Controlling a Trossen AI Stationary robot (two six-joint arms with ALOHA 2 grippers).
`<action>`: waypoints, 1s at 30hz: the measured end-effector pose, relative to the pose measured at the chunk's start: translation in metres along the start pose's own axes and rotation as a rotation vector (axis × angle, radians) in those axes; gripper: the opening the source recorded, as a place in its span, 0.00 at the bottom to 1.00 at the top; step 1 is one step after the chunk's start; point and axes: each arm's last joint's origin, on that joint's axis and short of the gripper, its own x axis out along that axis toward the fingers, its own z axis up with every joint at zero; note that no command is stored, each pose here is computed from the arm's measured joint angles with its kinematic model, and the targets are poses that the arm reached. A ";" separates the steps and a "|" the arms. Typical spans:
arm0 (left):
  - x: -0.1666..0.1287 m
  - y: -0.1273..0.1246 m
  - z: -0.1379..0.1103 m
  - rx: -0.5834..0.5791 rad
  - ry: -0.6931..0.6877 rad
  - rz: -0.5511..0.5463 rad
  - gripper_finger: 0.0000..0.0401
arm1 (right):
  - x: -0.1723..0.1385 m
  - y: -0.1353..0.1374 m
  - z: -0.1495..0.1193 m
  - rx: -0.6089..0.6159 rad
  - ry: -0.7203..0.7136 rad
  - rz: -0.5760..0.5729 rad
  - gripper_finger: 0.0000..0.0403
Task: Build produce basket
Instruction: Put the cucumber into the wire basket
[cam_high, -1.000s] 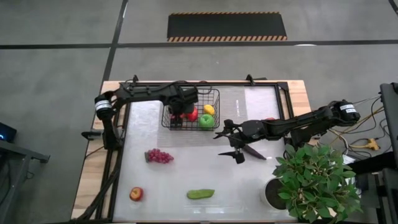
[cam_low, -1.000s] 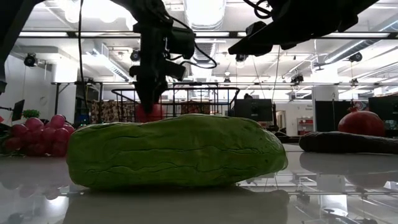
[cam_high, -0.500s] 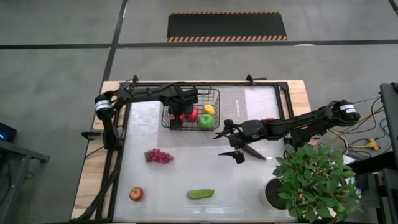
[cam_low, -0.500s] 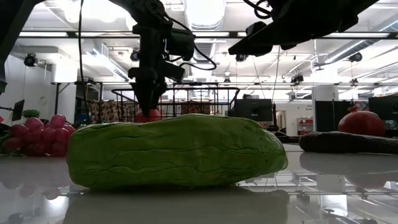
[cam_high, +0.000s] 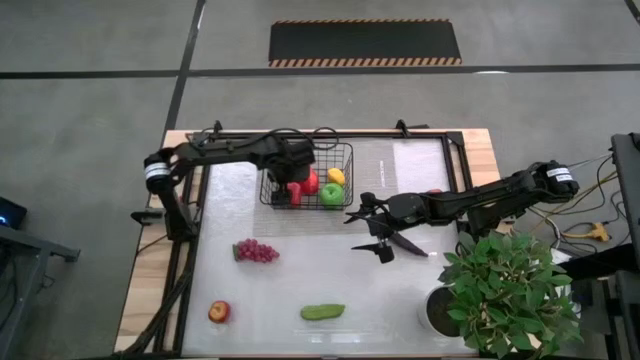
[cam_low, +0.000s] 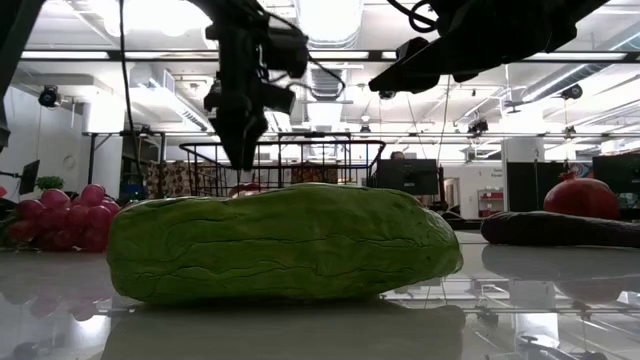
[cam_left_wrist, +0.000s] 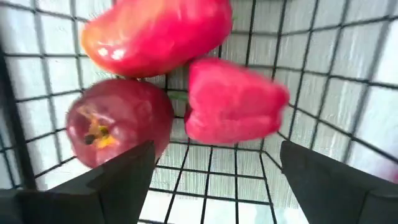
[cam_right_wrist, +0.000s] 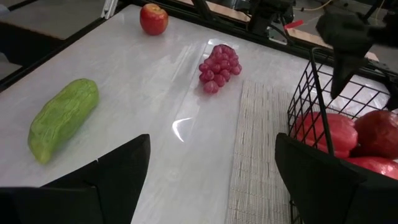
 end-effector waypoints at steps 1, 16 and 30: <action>-0.004 -0.001 0.000 0.001 -0.021 0.006 0.81 | 0.000 0.000 0.000 0.000 0.000 0.000 0.81; -0.027 -0.004 0.010 -0.381 -0.241 0.031 0.43 | 0.000 0.000 0.000 0.002 0.000 0.000 0.81; -0.047 -0.034 0.013 -0.492 -0.325 0.007 0.35 | 0.000 0.000 -0.001 0.029 0.010 0.002 0.81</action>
